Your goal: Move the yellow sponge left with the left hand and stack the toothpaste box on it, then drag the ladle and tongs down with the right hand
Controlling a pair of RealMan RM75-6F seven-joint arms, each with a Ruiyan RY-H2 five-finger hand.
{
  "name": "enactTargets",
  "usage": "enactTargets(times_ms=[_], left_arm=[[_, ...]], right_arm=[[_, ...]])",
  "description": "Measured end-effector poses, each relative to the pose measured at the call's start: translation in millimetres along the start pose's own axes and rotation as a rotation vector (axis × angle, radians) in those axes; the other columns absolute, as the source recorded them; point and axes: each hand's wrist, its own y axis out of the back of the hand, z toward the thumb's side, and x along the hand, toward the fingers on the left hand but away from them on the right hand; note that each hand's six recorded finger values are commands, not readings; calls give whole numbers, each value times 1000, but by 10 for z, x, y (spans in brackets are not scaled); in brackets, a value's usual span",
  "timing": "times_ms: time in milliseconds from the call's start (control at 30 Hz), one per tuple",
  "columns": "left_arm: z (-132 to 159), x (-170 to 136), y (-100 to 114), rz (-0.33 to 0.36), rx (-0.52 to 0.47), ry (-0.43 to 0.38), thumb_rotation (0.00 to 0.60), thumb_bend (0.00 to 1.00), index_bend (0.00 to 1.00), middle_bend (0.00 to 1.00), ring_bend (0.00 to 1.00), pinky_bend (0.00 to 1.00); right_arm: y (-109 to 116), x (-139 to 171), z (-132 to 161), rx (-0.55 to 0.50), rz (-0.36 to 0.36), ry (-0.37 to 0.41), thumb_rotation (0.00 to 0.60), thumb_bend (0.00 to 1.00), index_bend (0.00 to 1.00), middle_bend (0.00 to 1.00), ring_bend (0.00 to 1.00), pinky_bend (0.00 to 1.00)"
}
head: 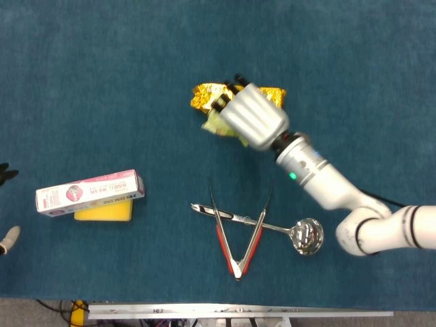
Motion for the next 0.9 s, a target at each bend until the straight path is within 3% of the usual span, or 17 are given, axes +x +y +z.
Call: enactTargets(times_ms=[167, 400, 667, 900], left_arm=[[29, 31, -21, -7, 0, -8, 592, 342, 106, 63, 51, 188], [52, 51, -38, -12, 3, -11, 591, 342, 106, 63, 51, 188], [36, 43, -24, -8, 4, -2, 593, 342, 106, 64, 51, 188], [67, 82, -13, -5, 7, -12, 593, 342, 106, 63, 51, 188]], right_arm=[[-72, 38, -305, 12, 30, -73, 600, 0, 388, 516, 272, 276], [-229, 45, -456, 52, 87, -116, 600, 0, 380, 457, 267, 279], [-302, 48, -491, 48, 153, -133, 600, 0, 10, 244, 141, 267], [-196, 121, -553, 18, 137, -136, 600, 0, 0, 141, 94, 247]])
